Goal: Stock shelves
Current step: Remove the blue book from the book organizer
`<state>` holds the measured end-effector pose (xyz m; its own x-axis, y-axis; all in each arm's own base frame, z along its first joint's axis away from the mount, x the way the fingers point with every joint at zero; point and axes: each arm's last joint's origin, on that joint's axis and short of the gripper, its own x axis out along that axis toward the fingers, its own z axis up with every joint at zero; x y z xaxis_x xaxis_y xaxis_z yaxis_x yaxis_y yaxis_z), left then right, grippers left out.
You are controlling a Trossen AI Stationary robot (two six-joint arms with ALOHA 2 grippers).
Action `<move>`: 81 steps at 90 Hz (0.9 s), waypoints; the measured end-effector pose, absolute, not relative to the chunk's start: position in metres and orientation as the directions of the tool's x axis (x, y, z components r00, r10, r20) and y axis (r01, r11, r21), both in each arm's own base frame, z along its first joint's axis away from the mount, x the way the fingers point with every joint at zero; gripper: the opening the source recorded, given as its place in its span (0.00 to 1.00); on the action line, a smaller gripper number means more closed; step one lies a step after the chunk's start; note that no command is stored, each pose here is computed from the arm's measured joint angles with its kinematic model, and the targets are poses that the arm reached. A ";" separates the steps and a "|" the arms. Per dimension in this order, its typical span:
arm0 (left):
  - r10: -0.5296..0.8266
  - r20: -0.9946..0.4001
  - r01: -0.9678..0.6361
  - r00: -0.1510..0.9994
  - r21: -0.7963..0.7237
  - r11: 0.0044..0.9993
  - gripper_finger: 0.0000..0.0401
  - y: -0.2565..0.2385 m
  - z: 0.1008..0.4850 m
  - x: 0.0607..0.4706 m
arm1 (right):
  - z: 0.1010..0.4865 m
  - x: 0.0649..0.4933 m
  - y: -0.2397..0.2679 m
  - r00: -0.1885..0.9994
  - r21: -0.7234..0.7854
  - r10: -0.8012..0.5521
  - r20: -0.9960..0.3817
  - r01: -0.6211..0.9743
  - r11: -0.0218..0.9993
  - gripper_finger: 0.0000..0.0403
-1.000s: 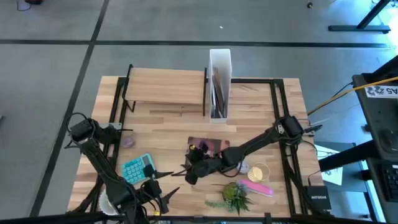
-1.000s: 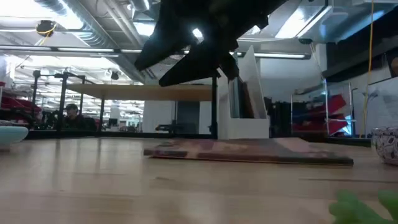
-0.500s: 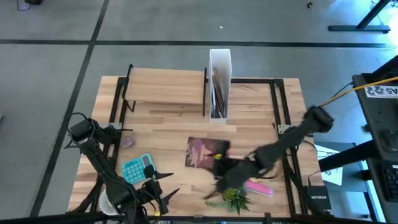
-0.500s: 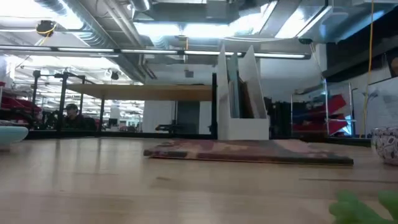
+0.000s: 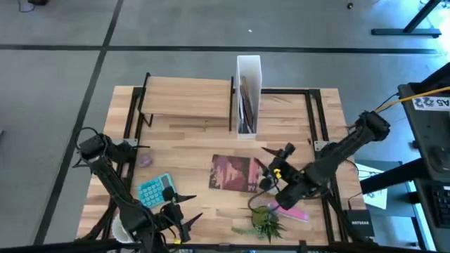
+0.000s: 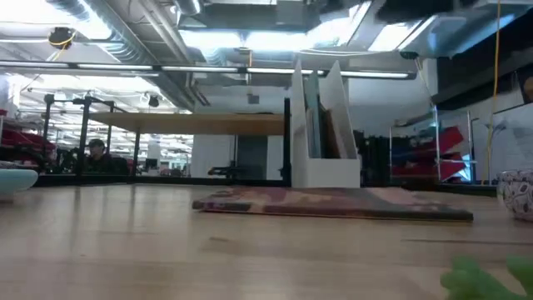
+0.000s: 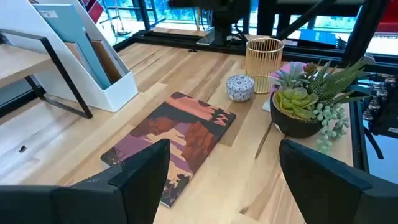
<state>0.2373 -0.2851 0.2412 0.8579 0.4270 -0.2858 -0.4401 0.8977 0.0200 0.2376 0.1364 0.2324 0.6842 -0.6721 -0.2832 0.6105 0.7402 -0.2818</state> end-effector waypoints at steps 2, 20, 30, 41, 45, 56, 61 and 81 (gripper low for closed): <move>0.428 -0.286 -0.441 0.857 0.021 0.897 0.70 -0.285 0.241 0.238 | 0.228 0.240 0.133 0.681 -0.286 -0.680 -0.272 0.617 0.733 0.51; 0.434 -0.286 -0.445 0.854 0.030 0.895 0.70 -0.283 0.241 0.239 | 0.223 0.271 0.107 0.718 -0.229 -0.654 -0.239 0.612 0.757 0.61; 0.436 -0.286 -0.446 0.853 0.032 0.894 0.70 -0.283 0.241 0.240 | 0.229 0.284 0.088 0.695 -0.224 -0.687 -0.212 0.650 0.726 0.70; 0.436 -0.286 -0.447 0.854 0.026 0.894 0.70 -0.283 0.241 0.240 | 0.231 0.290 0.065 0.617 -0.201 -0.765 -0.185 0.738 0.644 0.73; 0.435 -0.286 -0.448 0.854 0.025 0.894 0.70 -0.283 0.241 0.240 | 0.230 0.292 0.058 0.605 -0.194 -0.773 -0.190 0.749 0.634 0.73; 0.435 -0.286 -0.448 0.854 0.025 0.894 0.70 -0.283 0.241 0.240 | 0.225 0.300 0.043 0.612 -0.169 -0.759 -0.223 0.742 0.648 0.73; 0.436 -0.286 -0.448 0.854 0.025 0.894 0.70 -0.283 0.241 0.240 | 0.222 0.303 0.039 0.610 -0.162 -0.759 -0.228 0.745 0.648 0.73; 0.436 -0.286 -0.448 0.853 0.026 0.894 0.70 -0.283 0.241 0.240 | 0.210 0.316 0.024 0.576 -0.144 -0.790 -0.212 0.781 0.608 0.59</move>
<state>0.2400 -0.2827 0.2408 0.8534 0.4357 -0.2861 -0.4477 0.8938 0.0256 0.3163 0.0239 0.2099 0.5758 -0.7897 -0.2116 0.7808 0.6079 -0.1439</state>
